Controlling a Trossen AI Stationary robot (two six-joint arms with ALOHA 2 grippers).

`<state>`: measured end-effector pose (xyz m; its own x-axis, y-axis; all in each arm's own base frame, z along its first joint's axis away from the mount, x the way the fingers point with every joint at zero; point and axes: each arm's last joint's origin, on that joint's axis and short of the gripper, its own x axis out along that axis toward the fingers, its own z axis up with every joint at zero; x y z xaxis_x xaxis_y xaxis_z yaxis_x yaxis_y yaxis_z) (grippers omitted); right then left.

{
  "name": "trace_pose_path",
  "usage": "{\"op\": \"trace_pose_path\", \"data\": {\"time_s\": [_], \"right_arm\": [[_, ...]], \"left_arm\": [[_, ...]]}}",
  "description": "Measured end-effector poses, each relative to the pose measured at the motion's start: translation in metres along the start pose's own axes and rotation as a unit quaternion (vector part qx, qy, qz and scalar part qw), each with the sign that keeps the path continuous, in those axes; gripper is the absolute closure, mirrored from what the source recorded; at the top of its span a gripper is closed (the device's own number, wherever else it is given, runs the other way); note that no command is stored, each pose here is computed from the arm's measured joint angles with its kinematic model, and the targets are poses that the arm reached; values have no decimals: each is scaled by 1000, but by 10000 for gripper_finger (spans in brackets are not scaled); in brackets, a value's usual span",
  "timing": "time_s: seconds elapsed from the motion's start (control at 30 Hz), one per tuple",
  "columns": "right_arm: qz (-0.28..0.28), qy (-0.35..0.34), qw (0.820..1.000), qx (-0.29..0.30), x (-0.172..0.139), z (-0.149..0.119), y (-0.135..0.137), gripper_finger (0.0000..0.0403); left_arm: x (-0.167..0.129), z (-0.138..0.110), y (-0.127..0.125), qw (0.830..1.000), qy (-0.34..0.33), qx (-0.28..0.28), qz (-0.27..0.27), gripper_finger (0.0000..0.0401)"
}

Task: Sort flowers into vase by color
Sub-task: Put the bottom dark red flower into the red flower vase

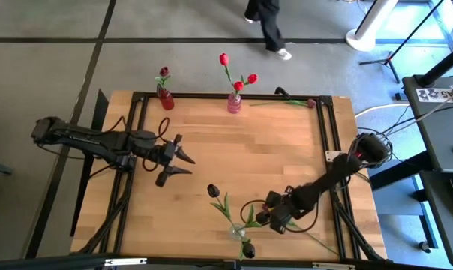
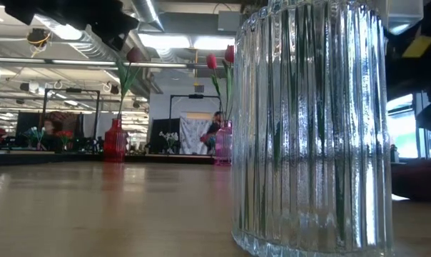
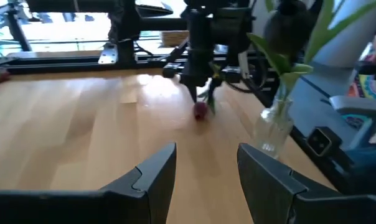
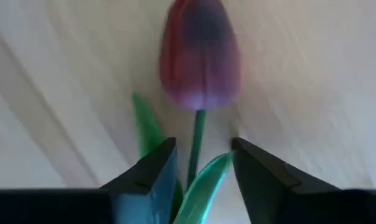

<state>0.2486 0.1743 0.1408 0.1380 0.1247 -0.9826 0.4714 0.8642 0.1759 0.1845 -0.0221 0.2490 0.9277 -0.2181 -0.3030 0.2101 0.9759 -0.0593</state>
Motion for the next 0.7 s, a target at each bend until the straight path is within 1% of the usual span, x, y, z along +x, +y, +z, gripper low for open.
{"op": "trace_pose_path", "data": {"time_s": [0.1, 0.17, 0.23, 0.27, 0.3, 0.37, 0.4, 0.5, 0.57, 0.63, 0.7], "right_arm": [[-7, -6, 1000, -8, 1, 3, -2, 285], [-10, -15, 999, -30, 1, 6, -3, 323], [-13, -25, 998, -51, 1, 8, -4, 373], [-14, -29, 998, -60, 1, 9, -5, 386], [-15, -31, 997, -63, 1, 10, -5, 390], [-17, -38, 997, -62, 0, 14, -7, 383], [-15, -46, 997, -67, -1, 17, -7, 381], [-37, -125, 987, -94, -10, 36, -13, 394], [-43, -181, 975, -120, -21, 51, -17, 395], [-38, -228, 962, -145, -29, 69, -21, 391], [-32, -272, 947, -169, -35, 92, -28, 392]], "left_arm": [[0, 0, -5, 1000, 2, 17, -18, 235], [1, 0, -11, 998, -1, 36, -52, 235], [1, 3, -17, 995, -22, 47, -81, 235], [1, 2, -19, 994, -36, 52, -89, 235], [2, -2, -21, 993, -45, 56, -94, 235], [5, -15, -22, 992, -53, 60, -98, 235], [6, -22, -21, 992, -60, 55, -95, 235], [6, -40, -18, 994, -89, 36, -56, 235], [6, -55, -15, 995, -92, 20, -16, 235], [4, -64, -12, 994, -111, 3, 19, 235], [1, -69, -11, 989, -140, -14, 35, 235]]}}
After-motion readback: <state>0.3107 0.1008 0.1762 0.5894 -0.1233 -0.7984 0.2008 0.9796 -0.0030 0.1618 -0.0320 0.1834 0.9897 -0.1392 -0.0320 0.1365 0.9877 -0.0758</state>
